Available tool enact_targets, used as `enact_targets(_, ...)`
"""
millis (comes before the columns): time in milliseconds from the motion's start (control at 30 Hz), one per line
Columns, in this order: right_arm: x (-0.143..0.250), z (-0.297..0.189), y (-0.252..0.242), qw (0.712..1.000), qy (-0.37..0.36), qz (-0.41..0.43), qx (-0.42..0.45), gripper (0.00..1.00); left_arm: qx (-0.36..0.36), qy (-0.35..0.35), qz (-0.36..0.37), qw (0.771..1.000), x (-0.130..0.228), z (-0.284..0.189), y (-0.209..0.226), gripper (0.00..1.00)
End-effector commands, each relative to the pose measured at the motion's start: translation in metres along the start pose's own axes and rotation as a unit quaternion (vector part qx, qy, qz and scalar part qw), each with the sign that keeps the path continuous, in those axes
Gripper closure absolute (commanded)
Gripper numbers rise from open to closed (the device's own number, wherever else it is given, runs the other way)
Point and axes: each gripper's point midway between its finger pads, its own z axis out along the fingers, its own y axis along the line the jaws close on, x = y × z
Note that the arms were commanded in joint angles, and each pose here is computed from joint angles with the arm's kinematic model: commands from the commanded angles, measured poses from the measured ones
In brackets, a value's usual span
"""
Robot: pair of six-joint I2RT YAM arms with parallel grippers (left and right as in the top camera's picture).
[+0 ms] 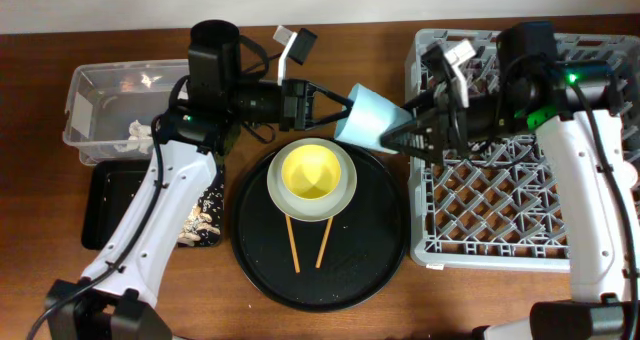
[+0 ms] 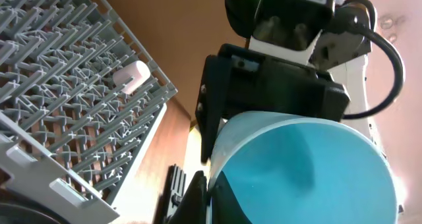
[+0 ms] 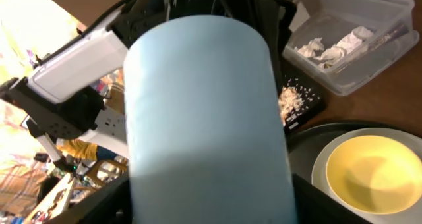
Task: Sort waste into correct bins and load items into the dishwasher rack
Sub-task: 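Pass the blue cup from the left gripper to the right gripper, then place the blue cup upside down in the rack with the right gripper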
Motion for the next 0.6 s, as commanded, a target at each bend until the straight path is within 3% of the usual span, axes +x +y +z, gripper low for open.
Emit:
enact_targets(0, 0.003, 0.007, 0.002, 1.000, 0.010, -0.006, -0.006, 0.16, 0.000, 0.000, -0.005, 1.000, -0.002, 0.003, -0.002, 1.00)
enact_targets(233, -0.001, 0.007, -0.001, 1.000, 0.006, -0.025, -0.003, 0.18, 0.000, 0.000, -0.006, 1.000, -0.002, 0.003, -0.001, 1.00)
enact_targets(400, -0.004, 0.007, -0.002, 0.999, 0.003, -0.037, -0.001, 0.29, 0.000, 0.000, -0.008, 1.000, -0.001, 0.003, -0.001, 1.00)
enact_targets(500, -0.003, 0.007, -0.003, 0.999, 0.005, -0.037, 0.001, 0.30, 0.000, 0.000, -0.007, 1.000, -0.001, 0.003, -0.001, 1.00)
enact_targets(567, 0.004, 0.007, -0.015, 0.998, 0.027, -0.037, 0.036, 0.36, -0.008, -0.005, -0.007, 1.000, -0.003, 0.003, 0.001, 0.95)
